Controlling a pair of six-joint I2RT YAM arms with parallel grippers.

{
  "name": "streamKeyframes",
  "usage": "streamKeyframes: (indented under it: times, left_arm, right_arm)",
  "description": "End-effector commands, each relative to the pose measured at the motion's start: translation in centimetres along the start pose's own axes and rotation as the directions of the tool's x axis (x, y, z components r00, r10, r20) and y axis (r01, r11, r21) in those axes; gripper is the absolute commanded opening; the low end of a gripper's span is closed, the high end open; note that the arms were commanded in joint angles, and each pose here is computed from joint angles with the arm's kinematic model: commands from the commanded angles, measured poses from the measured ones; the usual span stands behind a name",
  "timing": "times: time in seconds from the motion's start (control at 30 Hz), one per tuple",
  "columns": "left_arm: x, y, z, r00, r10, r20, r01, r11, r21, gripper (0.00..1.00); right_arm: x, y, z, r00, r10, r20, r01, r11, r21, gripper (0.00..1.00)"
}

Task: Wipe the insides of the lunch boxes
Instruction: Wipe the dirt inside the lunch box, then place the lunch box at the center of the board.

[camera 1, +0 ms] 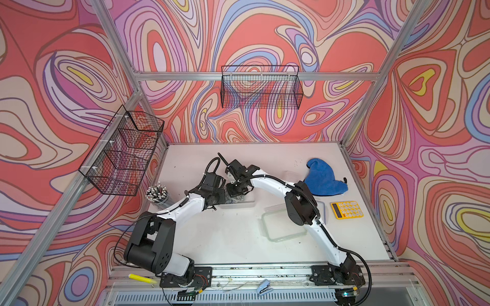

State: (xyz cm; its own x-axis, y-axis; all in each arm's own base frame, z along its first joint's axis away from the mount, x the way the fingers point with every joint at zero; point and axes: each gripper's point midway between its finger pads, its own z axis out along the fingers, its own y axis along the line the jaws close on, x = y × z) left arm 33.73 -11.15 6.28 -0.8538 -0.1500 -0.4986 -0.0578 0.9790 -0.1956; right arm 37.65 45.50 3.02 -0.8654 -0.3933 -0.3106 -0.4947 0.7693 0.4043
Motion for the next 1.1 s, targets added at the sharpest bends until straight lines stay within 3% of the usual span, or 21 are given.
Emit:
streamKeyframes:
  times: [0.0,0.23,0.37,0.5,0.73,0.9,1.07]
  left_arm:
    - [0.2,-2.2,0.2,1.000,-0.005,0.007,0.004,0.995,0.096,0.00]
    - [-0.5,-0.4,-0.4,0.999,0.021,0.032,-0.021,1.000,-0.010,0.00]
    - [-0.1,1.2,-0.7,0.999,0.039,0.009,-0.038,0.996,-0.082,0.00]
    - [0.0,2.1,-1.1,0.999,0.037,0.012,-0.036,0.992,-0.117,0.00]
    - [-0.2,3.0,-1.4,0.999,0.037,0.013,-0.034,0.989,-0.144,0.00]
    - [-0.2,3.0,-1.3,0.999,0.030,0.011,-0.029,0.990,-0.140,0.00]
    - [-0.3,2.7,-1.2,1.000,0.019,0.015,-0.017,0.993,-0.120,0.00]
  right_arm:
    - [2.1,0.8,3.6,0.994,0.077,-0.072,-0.084,0.992,-0.095,0.00]
    - [1.0,2.0,1.1,0.998,0.065,0.008,-0.063,0.984,-0.169,0.00]
    - [-1.1,1.5,-2.9,0.989,0.068,0.130,-0.041,0.979,-0.198,0.00]
    - [-3.1,3.0,-7.8,0.966,0.004,0.259,0.056,0.973,-0.224,0.00]
    - [-5.6,4.7,-16.1,0.886,-0.058,0.461,0.175,0.961,-0.215,0.00]
    - [-6.9,2.2,-20.8,0.812,-0.011,0.584,0.144,0.972,-0.184,0.00]
    - [-7.8,-2.8,-23.1,0.749,0.074,0.658,0.019,0.991,-0.133,0.00]
